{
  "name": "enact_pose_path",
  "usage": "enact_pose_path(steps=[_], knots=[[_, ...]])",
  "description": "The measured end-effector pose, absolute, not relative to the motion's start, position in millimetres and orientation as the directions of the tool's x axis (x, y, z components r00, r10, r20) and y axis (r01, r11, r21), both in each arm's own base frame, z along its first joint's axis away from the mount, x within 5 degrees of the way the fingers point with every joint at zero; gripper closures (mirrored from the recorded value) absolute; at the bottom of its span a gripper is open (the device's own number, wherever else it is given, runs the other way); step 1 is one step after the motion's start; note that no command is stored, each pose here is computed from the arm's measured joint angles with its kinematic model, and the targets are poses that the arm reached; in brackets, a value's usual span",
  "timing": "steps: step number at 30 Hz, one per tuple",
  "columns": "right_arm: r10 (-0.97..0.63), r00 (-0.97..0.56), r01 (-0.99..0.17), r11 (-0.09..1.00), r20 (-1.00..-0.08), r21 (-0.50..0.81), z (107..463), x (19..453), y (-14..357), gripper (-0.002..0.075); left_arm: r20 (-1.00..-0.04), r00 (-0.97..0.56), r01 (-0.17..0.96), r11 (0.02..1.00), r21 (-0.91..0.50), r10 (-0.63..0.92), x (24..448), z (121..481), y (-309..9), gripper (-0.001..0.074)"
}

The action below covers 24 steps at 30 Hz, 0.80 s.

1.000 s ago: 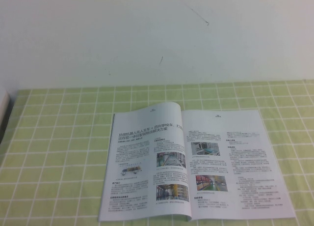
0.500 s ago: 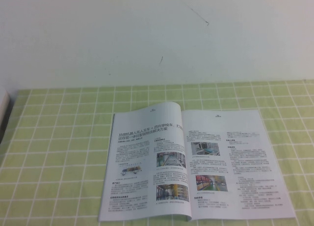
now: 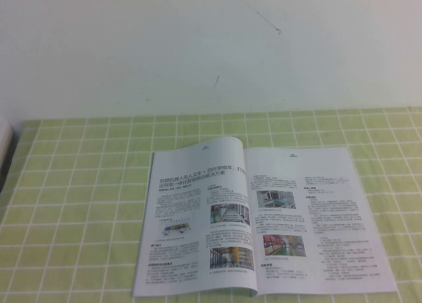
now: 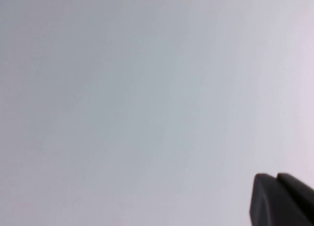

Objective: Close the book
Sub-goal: 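Close the open booklet and leave it lying on the table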

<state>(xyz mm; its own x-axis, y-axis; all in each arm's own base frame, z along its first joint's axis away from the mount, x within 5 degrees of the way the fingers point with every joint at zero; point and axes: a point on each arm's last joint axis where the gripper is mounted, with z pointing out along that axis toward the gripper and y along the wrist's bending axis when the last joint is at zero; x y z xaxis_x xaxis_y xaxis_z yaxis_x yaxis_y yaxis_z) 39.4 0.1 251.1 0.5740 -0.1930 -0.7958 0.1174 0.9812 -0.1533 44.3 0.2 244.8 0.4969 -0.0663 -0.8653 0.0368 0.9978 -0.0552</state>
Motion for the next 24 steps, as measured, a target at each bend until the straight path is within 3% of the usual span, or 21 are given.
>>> enact_pose_path(steps=[5, 10, 16, 21, 24], knots=[[-0.194, 0.747, 0.147, 0.981, -0.637, -0.126, 267, 25, 1, 0.0729, -0.698, 0.713, 0.045, 0.998, -0.05, -0.067, 29, 264, 1, 0.0738], [-0.188, 0.812, 0.154, 0.982, -0.553, -0.107, 273, 17, 1, 0.0729, -0.583, 0.81, 0.048, 0.998, -0.047, -0.067, 19, 273, 2, 0.0738], [-0.155, 0.791, 0.128, 0.988, -0.592, -0.088, 272, 20, 0, 0.0729, -0.577, 0.807, 0.082, 0.992, -0.096, -0.122, 18, 273, 3, 0.0738], [-0.152, 0.629, 0.105, 0.988, -0.762, -0.109, 295, 26, 0, 0.0729, -0.691, 0.697, 0.127, 0.981, -0.145, -0.192, 22, 295, 2, 0.0738], [-0.164, 0.575, 0.106, 0.986, -0.802, -0.125, 317, 22, 0, 0.0729, -0.748, 0.642, 0.116, 0.986, -0.123, -0.169, 13, 325, 0, 0.0738]])
